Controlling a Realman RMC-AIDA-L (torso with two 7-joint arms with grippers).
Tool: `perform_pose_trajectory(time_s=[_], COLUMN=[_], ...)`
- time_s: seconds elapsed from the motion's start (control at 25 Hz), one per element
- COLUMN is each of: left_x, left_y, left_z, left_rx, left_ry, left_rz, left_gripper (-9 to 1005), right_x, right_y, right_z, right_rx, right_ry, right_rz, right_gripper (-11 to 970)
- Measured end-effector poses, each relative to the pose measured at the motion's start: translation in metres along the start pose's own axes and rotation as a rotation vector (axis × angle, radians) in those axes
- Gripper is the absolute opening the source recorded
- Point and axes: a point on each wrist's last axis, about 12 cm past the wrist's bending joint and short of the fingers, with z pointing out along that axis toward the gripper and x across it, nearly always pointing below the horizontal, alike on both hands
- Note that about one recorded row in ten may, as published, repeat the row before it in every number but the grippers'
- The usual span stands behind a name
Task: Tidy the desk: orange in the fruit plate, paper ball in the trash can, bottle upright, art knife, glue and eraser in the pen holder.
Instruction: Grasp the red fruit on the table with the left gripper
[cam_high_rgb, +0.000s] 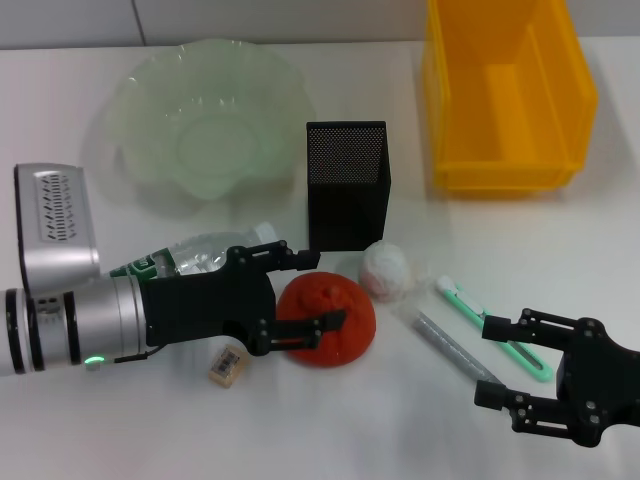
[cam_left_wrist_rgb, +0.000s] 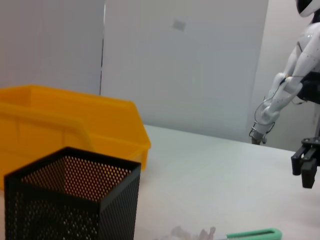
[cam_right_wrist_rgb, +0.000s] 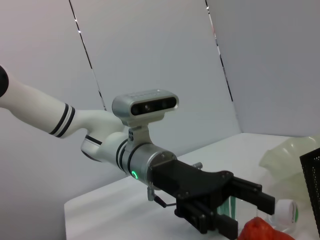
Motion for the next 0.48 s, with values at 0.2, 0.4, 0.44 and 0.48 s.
perform_pose_trajectory(time_s=[0.2, 0.4, 0.44, 0.48], left_x=[0.0042, 0.0088, 0.0088, 0.0099], left_y=[0.0001, 0.0017, 0.0017, 0.0021], left_z=[0.0058, 0.0071, 0.0071, 0.0071], left_rx=[-0.008, -0.033, -0.033, -0.040], left_ry=[0.021, 0.047, 0.047, 0.053], left_rz=[0.002, -0.010, -0.010, -0.013], left_gripper=[781, 772, 770, 767], right_x=[-0.0004, -0.0004, -0.0004, -0.0004], right_y=[0.0009, 0.0009, 0.0010, 0.0009], right_z=[0.0007, 0.0009, 0.0009, 0.0010], right_rx=[-0.009, -0.010, -0.010, -0.011], right_ry=[-0.005, -0.006, -0.006, -0.006], right_rz=[0.001, 0.001, 0.001, 0.001], right_gripper=[722, 722, 722, 722])
